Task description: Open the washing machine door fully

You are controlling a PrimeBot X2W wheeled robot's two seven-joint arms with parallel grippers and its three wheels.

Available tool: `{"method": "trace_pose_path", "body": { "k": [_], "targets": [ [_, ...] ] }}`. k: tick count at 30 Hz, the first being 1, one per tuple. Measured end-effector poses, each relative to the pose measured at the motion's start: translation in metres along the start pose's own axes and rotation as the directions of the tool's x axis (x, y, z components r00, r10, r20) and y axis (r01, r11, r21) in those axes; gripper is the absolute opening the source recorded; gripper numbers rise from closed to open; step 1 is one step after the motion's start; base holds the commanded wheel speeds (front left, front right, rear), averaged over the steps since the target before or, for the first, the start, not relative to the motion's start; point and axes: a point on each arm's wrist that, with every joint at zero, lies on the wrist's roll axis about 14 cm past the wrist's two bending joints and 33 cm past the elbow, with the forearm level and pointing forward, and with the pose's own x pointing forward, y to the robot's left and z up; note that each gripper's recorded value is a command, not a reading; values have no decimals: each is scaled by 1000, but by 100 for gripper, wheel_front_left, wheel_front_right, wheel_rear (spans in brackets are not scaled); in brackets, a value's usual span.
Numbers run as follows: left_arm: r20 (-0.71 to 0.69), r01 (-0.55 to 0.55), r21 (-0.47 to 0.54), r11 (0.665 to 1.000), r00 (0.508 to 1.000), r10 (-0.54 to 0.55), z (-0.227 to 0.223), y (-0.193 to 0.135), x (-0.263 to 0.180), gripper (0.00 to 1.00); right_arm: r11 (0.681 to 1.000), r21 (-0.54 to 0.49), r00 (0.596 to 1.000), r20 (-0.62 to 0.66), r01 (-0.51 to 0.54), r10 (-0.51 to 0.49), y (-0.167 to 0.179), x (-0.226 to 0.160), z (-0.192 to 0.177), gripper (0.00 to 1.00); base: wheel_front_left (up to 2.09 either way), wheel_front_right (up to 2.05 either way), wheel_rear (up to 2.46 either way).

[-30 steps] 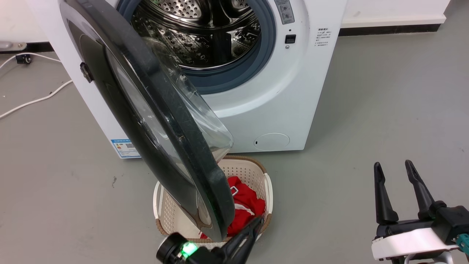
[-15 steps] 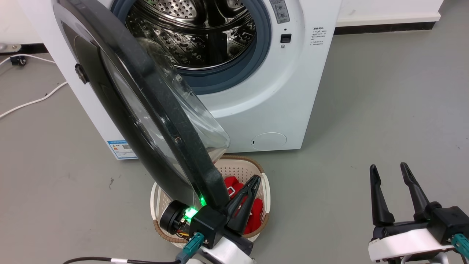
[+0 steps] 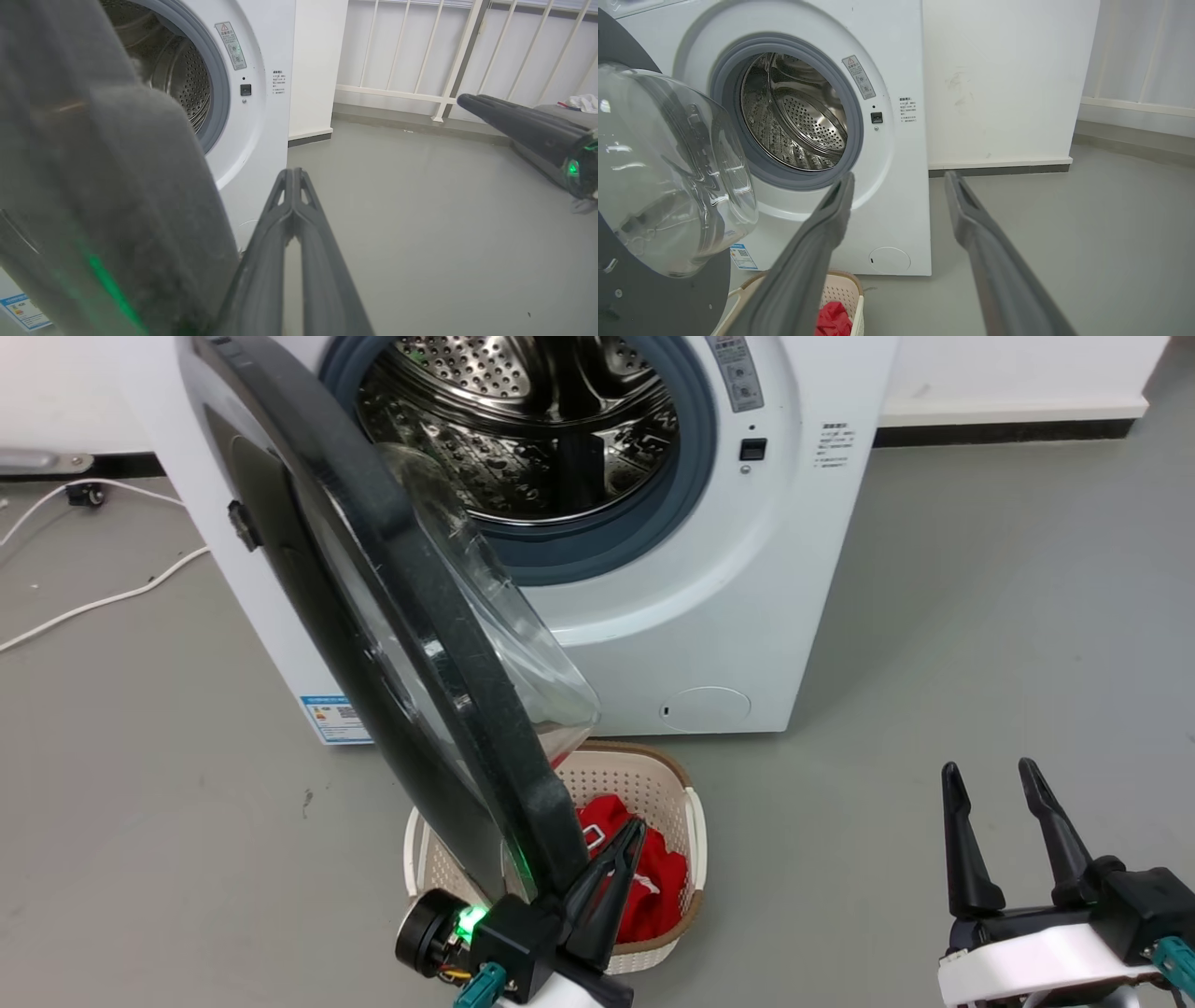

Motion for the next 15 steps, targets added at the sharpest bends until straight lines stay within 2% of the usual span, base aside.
{"method": "trace_pose_path", "body": {
  "k": [9, 15],
  "targets": [
    [-10, -102, -5, 995, 995, 102, 1, 20, -33, 0, 996, 21, 997, 3, -83, 83, 27, 15, -2, 100, 0, 0, 0],
    [-6, -203, 10, 979, 979, 203, 6, 40, -59, 0, 986, 46, 987, -9, -161, 162, 54, 29, -10, 100, 0, 0, 0]
  ]
}}
